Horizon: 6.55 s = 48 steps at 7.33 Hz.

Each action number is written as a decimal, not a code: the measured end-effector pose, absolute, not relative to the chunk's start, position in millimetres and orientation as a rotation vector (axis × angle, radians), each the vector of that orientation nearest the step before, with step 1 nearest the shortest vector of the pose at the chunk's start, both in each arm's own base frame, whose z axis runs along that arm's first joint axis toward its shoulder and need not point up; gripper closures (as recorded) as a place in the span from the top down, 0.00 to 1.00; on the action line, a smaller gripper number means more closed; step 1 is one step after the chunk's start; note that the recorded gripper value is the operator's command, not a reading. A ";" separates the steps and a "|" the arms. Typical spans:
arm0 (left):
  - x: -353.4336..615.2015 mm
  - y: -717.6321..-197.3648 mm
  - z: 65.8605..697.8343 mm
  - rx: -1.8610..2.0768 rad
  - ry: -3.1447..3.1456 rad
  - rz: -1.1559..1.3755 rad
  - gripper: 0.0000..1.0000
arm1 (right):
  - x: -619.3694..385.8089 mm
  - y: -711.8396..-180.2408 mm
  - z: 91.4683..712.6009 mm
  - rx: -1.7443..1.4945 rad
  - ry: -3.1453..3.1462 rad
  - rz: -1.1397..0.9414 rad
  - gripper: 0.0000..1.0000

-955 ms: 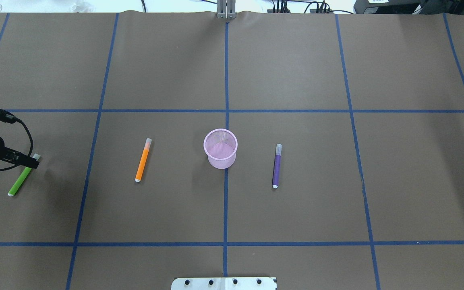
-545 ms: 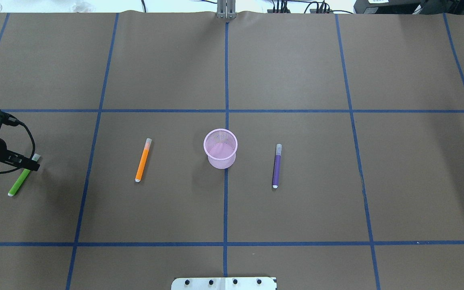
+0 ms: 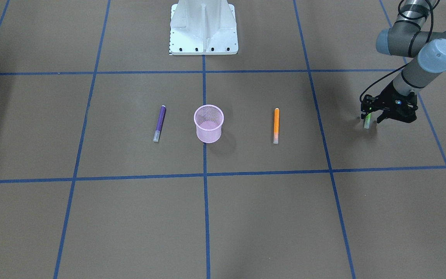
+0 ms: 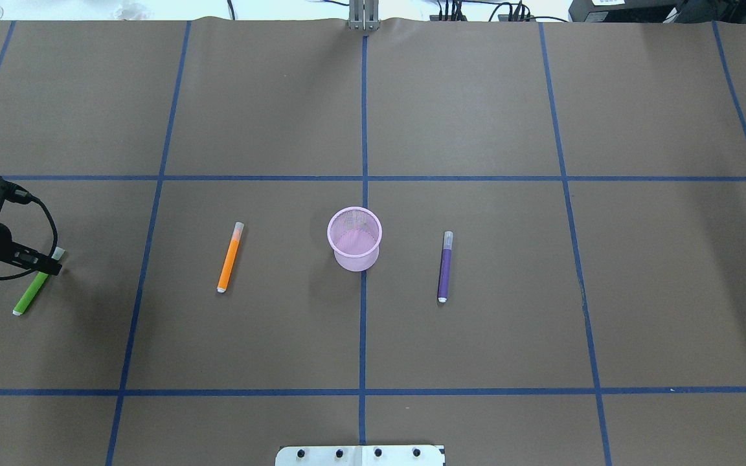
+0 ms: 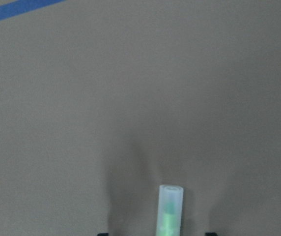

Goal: Collect pens into pen holder

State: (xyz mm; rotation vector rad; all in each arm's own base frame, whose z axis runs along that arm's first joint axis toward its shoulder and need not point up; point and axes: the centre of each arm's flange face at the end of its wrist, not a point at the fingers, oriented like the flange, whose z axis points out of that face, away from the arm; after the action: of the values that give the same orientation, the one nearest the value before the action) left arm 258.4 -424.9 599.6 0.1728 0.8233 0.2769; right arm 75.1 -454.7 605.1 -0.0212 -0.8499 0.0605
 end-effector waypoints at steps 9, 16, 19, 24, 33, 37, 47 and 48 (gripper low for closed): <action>244.0 -407.6 570.9 0.213 0.849 0.282 0.00 | 75.0 -457.7 593.2 0.017 -0.853 0.041 0.99; 258.6 -528.0 353.6 0.497 0.973 0.062 0.00 | 48.0 -478.6 692.3 0.131 -0.796 -0.080 0.99; 271.3 -555.3 238.5 0.625 1.082 -0.039 0.00 | 18.3 -485.1 729.1 0.098 -0.780 -0.134 0.99; 297.3 -566.1 177.3 0.711 1.115 -0.036 0.00 | -2.6 -500.2 759.5 0.105 -0.694 -0.200 0.98; 299.3 -565.5 173.8 0.718 1.116 -0.028 0.00 | -26.6 -490.8 790.3 0.107 -0.700 -0.316 0.69; 299.5 -565.6 175.0 0.716 1.115 -0.026 0.00 | -32.4 -488.3 796.7 0.091 -0.699 -0.326 0.65; 300.3 -564.7 175.4 0.715 1.116 -0.025 0.00 | -30.8 -487.0 796.8 0.094 -0.717 -0.330 0.00; 304.5 -562.1 174.0 0.716 1.120 -0.019 0.00 | -29.8 -494.2 784.3 0.115 -0.741 -0.326 0.00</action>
State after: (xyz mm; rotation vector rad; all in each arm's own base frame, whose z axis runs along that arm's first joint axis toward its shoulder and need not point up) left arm 304.5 -562.1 174.0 0.7158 1.1202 -0.0192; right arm -29.8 -494.2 784.3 0.1151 -0.7414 -0.3262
